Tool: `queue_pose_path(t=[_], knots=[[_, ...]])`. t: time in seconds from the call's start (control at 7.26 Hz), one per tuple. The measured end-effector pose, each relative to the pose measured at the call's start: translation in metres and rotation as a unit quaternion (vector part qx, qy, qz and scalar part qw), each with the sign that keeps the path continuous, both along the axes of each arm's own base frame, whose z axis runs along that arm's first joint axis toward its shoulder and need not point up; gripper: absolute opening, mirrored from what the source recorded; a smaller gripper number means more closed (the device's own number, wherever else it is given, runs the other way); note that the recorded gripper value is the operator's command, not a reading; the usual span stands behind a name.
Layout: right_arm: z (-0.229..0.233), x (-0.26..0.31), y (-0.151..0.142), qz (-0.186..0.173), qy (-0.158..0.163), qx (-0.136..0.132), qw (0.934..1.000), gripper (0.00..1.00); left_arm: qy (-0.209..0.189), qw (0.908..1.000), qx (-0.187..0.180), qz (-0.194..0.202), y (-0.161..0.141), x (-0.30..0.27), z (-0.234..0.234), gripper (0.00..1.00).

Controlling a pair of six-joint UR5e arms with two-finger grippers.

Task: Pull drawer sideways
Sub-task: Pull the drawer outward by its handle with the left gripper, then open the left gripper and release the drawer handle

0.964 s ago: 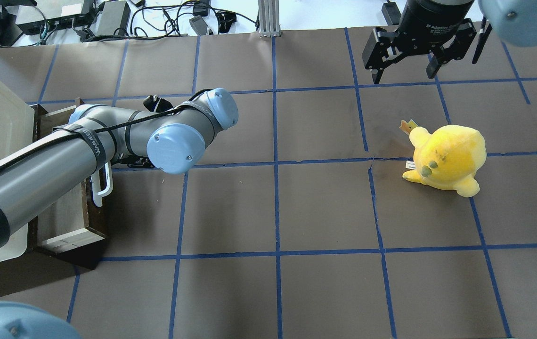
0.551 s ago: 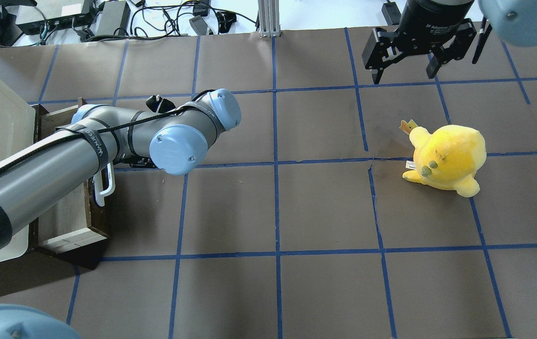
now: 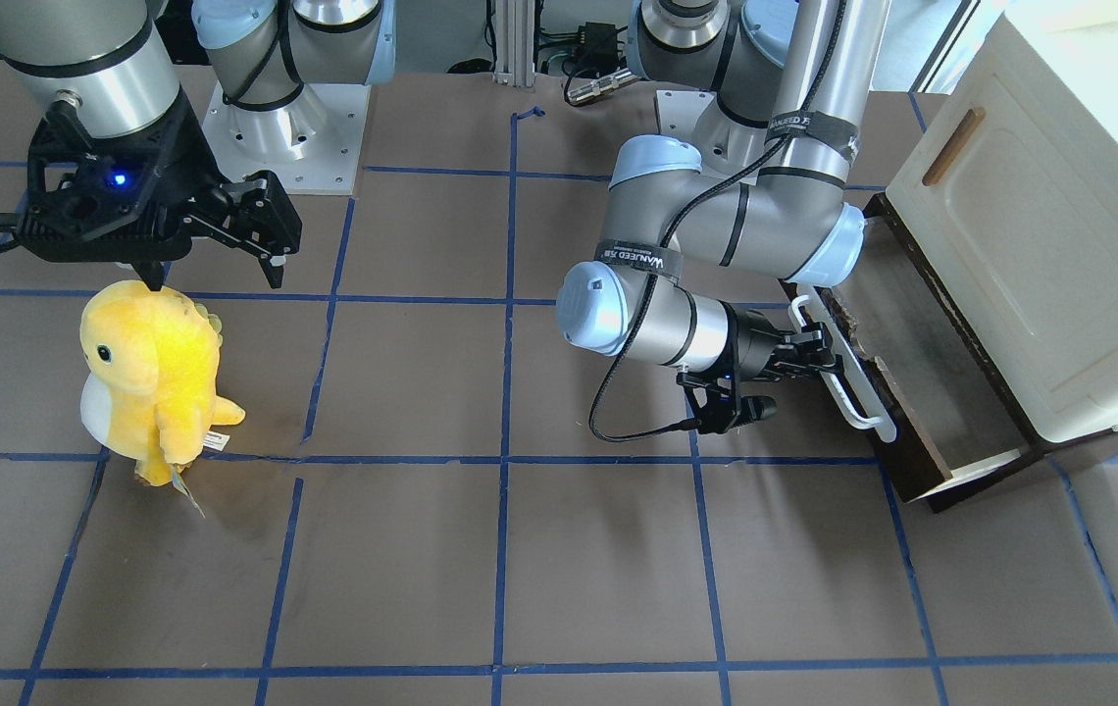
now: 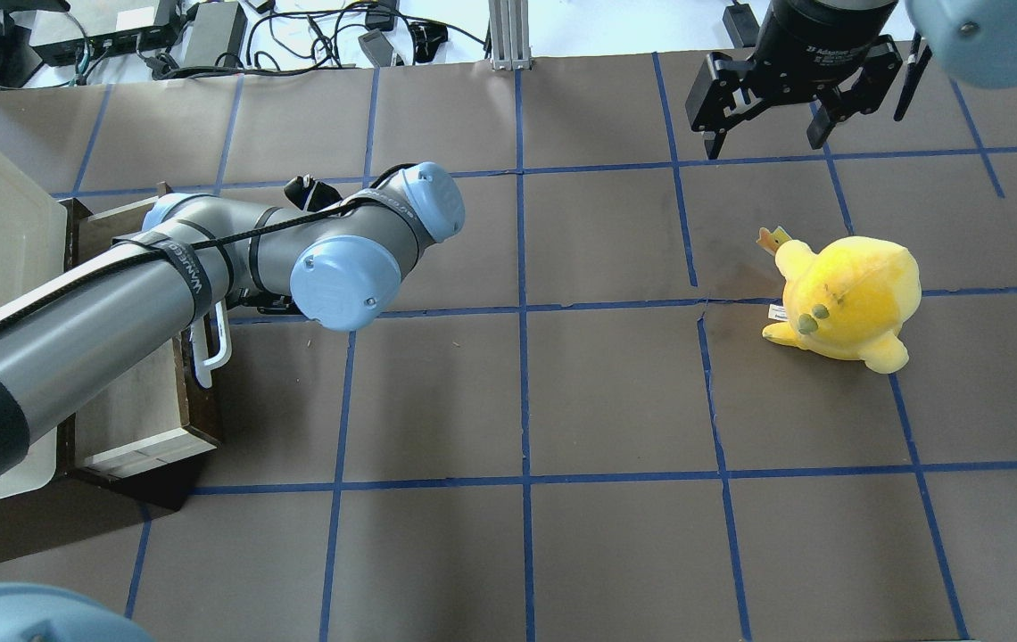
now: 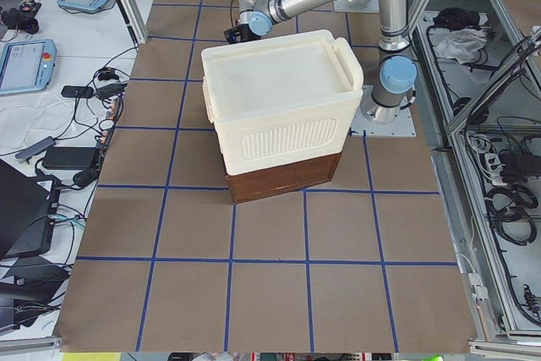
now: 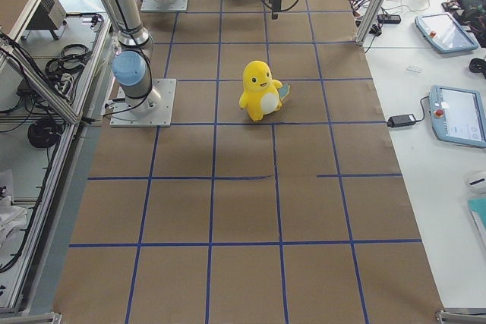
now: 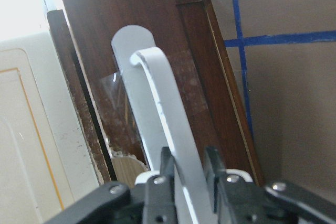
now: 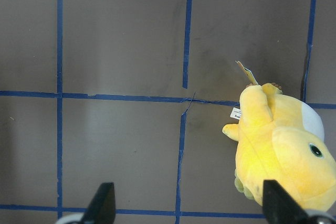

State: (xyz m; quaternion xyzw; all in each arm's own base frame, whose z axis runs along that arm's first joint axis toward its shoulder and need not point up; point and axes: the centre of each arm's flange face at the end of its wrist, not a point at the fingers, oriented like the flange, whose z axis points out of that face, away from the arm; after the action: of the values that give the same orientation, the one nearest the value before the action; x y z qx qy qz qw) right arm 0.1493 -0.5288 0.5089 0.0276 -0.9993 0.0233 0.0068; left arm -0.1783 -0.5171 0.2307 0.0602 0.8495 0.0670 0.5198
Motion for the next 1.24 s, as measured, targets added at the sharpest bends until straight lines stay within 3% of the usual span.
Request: queue_pose_path(t=[0.14,0.28,0.41,1.1,1.24], knots=[[0.0,0.0,0.0,0.0,0.0,0.0,1.0,1.0,0.0,1.0,0.001,-0.002,0.0,-0.002,-0.001,0.46],[0.0,0.0,0.0,0.0,0.0,0.0,1.0,1.0,0.0,1.0,0.002,-0.003,0.001,-0.004,-0.002,0.89],[0.0,0.0,0.0,0.0,0.0,0.0,1.0,1.0,-0.001,1.0,0.0,-0.003,0.001,-0.005,-0.002,1.0],[0.0,0.0,0.0,0.0,0.0,0.0,1.0,1.0,0.002,1.0,-0.006,-0.005,0.002,-0.007,0.002,1.0],[0.0,0.0,0.0,0.0,0.0,0.0,1.0,1.0,0.017,0.9998,-0.01,-0.002,0.0,-0.01,0.011,1.0]])
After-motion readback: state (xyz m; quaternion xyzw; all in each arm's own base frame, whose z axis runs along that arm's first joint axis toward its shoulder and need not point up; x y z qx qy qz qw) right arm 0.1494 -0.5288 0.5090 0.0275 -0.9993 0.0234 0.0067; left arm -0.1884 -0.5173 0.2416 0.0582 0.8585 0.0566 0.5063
